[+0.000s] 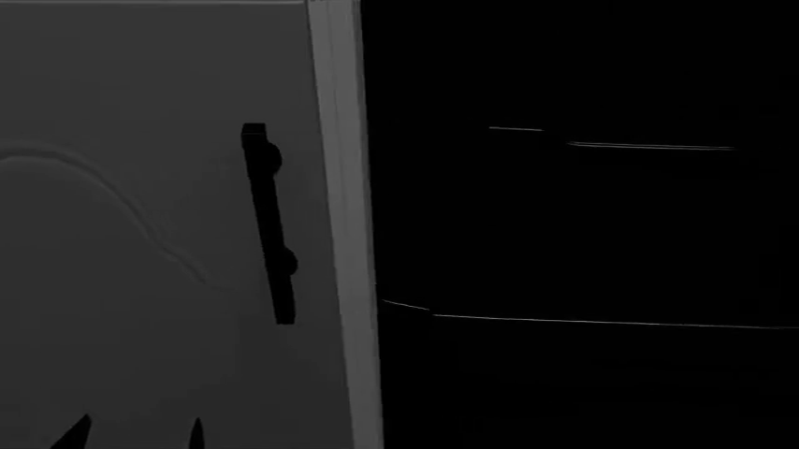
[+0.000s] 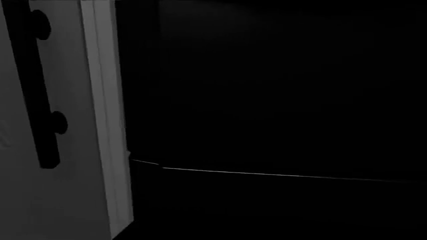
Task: Navigate to the stove.
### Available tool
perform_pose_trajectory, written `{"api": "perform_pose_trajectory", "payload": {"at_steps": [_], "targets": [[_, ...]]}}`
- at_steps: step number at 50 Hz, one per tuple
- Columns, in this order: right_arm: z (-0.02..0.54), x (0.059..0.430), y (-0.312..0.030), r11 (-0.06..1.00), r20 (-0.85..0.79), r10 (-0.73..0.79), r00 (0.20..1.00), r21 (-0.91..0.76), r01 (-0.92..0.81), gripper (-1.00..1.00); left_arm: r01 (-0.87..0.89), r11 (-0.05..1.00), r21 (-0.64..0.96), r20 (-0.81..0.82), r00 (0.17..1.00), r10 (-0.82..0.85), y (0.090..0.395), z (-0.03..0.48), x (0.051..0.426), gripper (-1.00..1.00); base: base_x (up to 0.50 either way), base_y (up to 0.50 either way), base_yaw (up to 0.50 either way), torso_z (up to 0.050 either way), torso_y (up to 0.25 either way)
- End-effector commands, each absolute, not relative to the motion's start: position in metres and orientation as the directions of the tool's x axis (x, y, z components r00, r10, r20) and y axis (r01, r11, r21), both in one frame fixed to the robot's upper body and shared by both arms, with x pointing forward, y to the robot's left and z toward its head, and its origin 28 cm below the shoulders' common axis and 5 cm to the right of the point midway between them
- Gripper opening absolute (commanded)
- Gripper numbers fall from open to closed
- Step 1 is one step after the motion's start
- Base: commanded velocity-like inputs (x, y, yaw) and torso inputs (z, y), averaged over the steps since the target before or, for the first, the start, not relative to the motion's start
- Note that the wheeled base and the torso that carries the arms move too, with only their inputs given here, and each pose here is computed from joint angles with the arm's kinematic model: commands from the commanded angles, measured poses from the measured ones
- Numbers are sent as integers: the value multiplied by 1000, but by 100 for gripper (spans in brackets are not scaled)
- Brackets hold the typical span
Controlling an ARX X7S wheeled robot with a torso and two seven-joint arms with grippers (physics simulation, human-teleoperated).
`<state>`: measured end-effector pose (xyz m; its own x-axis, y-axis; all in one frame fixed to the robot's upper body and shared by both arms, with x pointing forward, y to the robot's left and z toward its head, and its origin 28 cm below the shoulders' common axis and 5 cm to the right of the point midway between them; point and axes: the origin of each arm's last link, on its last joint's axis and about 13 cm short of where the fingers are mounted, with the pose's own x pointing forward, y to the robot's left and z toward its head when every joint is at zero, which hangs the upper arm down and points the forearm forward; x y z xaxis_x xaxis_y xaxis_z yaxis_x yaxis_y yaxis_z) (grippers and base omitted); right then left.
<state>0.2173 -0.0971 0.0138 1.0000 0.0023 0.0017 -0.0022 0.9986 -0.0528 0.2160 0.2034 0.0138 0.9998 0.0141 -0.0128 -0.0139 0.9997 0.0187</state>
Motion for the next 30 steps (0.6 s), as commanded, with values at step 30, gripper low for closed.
{"api": "perform_pose_trajectory", "payload": {"at_steps": [30], "targets": [[11, 222, -100, 997, -32, -39, 999, -66, 37, 100, -19, 1000, 23, -19, 1000, 19, 203, 15, 218, 100, -27, -500, 0, 0, 0]]}}
